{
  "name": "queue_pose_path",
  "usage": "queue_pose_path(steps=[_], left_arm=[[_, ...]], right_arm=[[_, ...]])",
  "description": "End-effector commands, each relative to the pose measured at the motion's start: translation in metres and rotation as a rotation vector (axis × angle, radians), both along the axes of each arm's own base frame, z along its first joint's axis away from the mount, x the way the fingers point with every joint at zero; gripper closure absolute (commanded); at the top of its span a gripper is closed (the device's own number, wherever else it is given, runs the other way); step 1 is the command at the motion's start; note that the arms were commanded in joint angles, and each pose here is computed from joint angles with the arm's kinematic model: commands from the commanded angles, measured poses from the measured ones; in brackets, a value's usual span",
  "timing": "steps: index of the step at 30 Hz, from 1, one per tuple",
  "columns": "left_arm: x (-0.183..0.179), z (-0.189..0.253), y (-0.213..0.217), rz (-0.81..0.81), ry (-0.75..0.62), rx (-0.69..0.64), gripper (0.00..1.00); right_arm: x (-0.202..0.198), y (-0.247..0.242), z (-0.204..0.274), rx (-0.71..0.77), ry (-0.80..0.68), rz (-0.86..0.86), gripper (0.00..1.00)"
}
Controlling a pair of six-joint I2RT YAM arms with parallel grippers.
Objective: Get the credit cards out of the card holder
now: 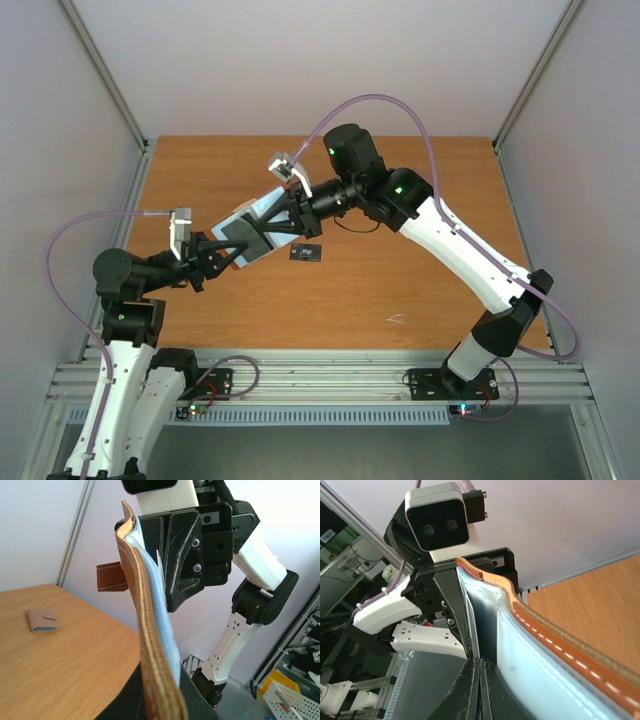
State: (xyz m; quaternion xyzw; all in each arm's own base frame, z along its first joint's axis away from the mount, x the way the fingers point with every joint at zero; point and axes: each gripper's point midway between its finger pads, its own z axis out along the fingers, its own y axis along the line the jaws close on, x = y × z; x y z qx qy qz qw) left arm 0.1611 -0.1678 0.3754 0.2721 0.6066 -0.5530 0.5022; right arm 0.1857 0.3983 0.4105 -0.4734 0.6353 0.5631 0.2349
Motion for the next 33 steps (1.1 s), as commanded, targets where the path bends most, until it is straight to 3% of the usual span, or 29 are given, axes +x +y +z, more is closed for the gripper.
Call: queue_pose_path(steps=[1,8,15,18,22,23,25,26,33], left_arm=[[-0.014,0.015,-0.002,-0.030,-0.110,0.005,1.00],[-0.014,0.017,-0.002,-0.033,-0.122,0.003,1.00],[-0.013,0.016,-0.002,-0.030,-0.117,0.003,1.00],[-0.013,0.015,-0.002,-0.031,-0.113,0.003,1.00],[-0.010,0.013,-0.001,-0.020,-0.095,0.000,1.00],[-0.007,0.013,-0.001,-0.010,-0.083,-0.004,0.95],[-0.003,0.011,0.000,0.006,-0.054,-0.008,0.75],[-0.004,0.011,0.000,0.005,-0.053,-0.008,0.73],[-0.006,0.010,0.000,-0.005,-0.053,-0.009,0.77]], right_arm=[[0.003,-0.011,0.014,0.032,-0.025,-0.035,0.99],[0.001,0.008,-0.007,-0.038,0.017,-0.003,0.89],[0.001,0.012,-0.006,-0.027,0.023,0.009,0.90],[-0.003,0.010,-0.002,-0.009,0.008,0.020,0.99],[-0.009,0.005,0.007,0.020,-0.017,0.032,0.99],[-0.009,0.003,0.009,0.025,-0.021,0.030,0.99],[-0.005,-0.001,0.009,0.031,-0.027,0.007,0.99],[-0.002,-0.006,0.013,0.044,-0.038,-0.013,0.99],[0.016,-0.028,0.014,0.035,-0.053,-0.110,0.99]])
